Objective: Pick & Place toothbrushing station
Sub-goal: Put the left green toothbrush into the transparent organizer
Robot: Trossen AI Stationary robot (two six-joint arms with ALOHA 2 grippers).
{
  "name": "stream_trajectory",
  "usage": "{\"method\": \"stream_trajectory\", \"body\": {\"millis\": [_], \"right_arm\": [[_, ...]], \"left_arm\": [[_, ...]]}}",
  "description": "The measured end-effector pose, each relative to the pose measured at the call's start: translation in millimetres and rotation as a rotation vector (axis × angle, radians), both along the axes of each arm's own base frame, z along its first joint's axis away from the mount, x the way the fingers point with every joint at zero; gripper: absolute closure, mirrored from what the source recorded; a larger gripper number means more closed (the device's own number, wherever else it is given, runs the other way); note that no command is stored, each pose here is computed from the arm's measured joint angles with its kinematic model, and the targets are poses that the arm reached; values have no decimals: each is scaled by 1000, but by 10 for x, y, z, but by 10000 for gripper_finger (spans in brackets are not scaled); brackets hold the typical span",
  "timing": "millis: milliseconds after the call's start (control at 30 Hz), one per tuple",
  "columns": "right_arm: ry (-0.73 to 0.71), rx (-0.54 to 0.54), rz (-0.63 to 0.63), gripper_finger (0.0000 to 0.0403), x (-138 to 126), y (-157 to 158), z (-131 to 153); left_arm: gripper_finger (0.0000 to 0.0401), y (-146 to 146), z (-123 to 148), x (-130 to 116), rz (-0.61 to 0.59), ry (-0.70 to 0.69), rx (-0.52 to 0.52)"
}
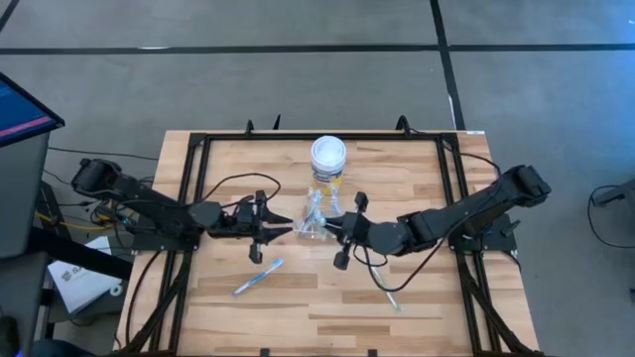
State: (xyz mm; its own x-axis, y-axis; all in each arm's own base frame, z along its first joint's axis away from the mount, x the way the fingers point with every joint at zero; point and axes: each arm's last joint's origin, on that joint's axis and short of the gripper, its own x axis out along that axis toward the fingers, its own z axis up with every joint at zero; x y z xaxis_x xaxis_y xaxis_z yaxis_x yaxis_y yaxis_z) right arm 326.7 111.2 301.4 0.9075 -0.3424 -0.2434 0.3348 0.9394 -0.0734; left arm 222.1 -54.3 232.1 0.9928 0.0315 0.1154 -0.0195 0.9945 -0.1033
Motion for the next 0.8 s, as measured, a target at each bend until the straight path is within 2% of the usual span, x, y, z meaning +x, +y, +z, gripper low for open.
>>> {"method": "stream_trajectory", "body": {"millis": [200,533,800], "right_arm": [[43,40,-80,398,-170,-75,-47],[10,98,-160,397,-493,-262,-257],[3,117,-237,398,-533,-443,-489]], "left_arm": [[315,10,-17,-51,-3,-2,-1],[315,10,-18,-51,-3,-2,-1],[315,10,-16,-51,-3,-4,-2]]}}
